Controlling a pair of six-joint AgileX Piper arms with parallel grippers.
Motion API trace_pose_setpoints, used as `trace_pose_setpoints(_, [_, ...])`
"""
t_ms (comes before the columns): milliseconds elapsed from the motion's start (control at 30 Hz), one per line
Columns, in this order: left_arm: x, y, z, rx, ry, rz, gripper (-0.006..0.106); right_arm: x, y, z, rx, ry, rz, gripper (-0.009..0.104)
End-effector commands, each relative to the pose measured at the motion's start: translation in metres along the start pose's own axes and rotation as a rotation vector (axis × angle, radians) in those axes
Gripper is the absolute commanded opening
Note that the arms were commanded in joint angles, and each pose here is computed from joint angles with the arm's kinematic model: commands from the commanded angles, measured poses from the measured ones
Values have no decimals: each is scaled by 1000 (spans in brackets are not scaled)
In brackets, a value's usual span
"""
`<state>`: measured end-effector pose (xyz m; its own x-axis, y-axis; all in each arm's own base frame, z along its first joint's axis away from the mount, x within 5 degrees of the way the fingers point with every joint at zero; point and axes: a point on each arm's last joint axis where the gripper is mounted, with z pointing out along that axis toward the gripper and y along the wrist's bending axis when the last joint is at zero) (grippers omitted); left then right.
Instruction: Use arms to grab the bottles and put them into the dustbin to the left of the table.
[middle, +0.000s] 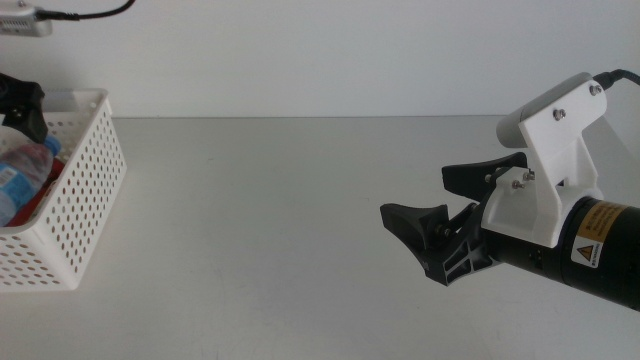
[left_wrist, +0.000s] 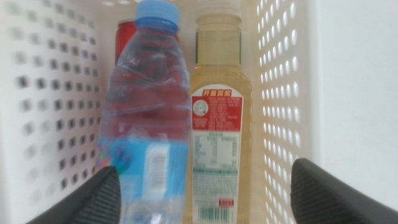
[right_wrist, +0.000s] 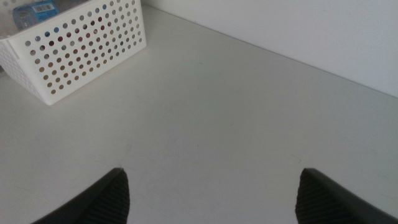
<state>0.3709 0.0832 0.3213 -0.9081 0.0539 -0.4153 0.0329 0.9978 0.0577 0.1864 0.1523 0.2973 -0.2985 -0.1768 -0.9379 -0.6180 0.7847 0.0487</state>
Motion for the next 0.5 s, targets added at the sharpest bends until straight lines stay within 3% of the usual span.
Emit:
trace_pose_setpoints(0, [-1, -6, -47, -21, -116, -14, 94, -18, 2, -6, -10, -113, -21, 71])
trace_pose_setpoints(233, [14, -32, -97, 40, -149, -30, 92, -18, 2, -6, -10, -112, -21, 71])
trace_pose_setpoints(467, [37, -59, -164, 49, -367, 29, 92, -18, 2, -6, -10, -112, -21, 71])
